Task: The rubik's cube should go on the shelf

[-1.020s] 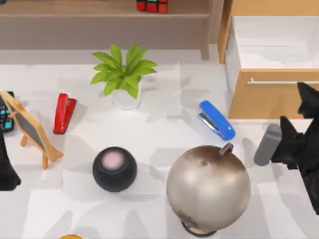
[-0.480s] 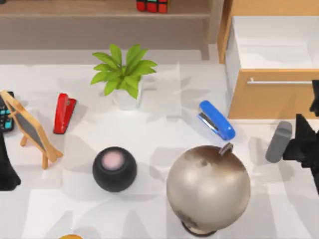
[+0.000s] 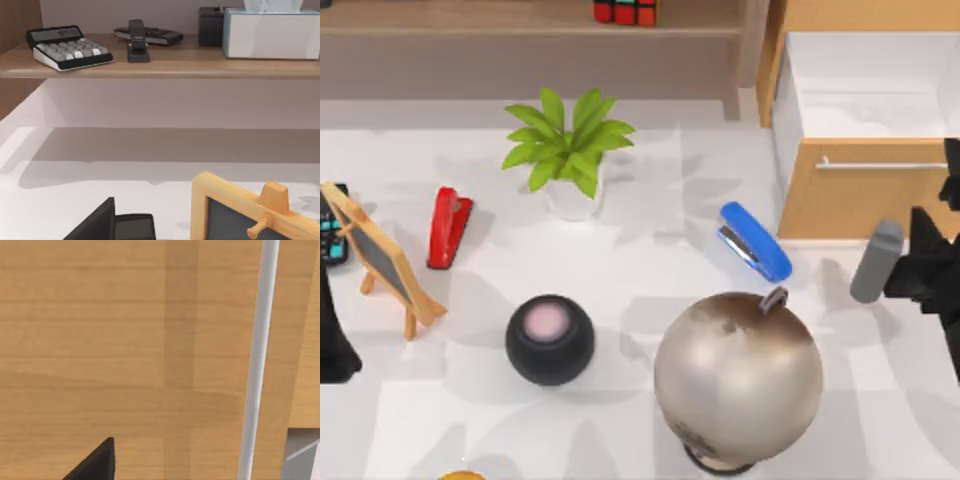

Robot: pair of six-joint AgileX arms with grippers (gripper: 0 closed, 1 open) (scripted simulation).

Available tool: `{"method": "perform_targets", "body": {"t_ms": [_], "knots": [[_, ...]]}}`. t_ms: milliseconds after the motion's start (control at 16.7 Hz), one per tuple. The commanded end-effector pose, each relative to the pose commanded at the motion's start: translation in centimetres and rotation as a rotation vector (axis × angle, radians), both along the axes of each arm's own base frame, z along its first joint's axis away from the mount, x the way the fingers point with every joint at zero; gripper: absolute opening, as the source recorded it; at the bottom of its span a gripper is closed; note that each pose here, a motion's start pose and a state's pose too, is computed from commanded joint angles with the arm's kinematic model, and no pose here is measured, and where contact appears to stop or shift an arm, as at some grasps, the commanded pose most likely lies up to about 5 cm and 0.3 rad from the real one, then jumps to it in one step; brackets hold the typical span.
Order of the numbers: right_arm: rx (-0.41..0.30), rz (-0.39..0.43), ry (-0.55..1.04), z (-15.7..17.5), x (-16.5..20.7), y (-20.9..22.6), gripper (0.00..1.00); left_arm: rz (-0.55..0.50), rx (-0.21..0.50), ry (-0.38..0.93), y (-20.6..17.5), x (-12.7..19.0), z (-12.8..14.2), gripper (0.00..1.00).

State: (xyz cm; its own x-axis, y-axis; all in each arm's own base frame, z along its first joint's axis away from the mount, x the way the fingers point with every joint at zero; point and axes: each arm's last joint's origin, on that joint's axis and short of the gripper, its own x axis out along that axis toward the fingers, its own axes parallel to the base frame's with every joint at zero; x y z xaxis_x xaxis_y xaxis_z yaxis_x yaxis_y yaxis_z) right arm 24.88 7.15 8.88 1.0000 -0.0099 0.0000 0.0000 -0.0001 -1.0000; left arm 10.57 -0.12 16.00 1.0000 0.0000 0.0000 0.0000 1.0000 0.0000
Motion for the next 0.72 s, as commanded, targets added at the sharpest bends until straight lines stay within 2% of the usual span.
{"method": "perform_targets", "body": {"t_ms": [360,720], "knots": [[0.0,0.0,0.0,0.04,0.38,-0.04,1.0,0.0,0.0,0.0,0.0,0.0,0.0,1.0],[0.0,0.0,0.0,0.04,0.38,-0.04,0.55,0.0,0.0,0.0,0.0,0.0,0.0,1.0]]}}
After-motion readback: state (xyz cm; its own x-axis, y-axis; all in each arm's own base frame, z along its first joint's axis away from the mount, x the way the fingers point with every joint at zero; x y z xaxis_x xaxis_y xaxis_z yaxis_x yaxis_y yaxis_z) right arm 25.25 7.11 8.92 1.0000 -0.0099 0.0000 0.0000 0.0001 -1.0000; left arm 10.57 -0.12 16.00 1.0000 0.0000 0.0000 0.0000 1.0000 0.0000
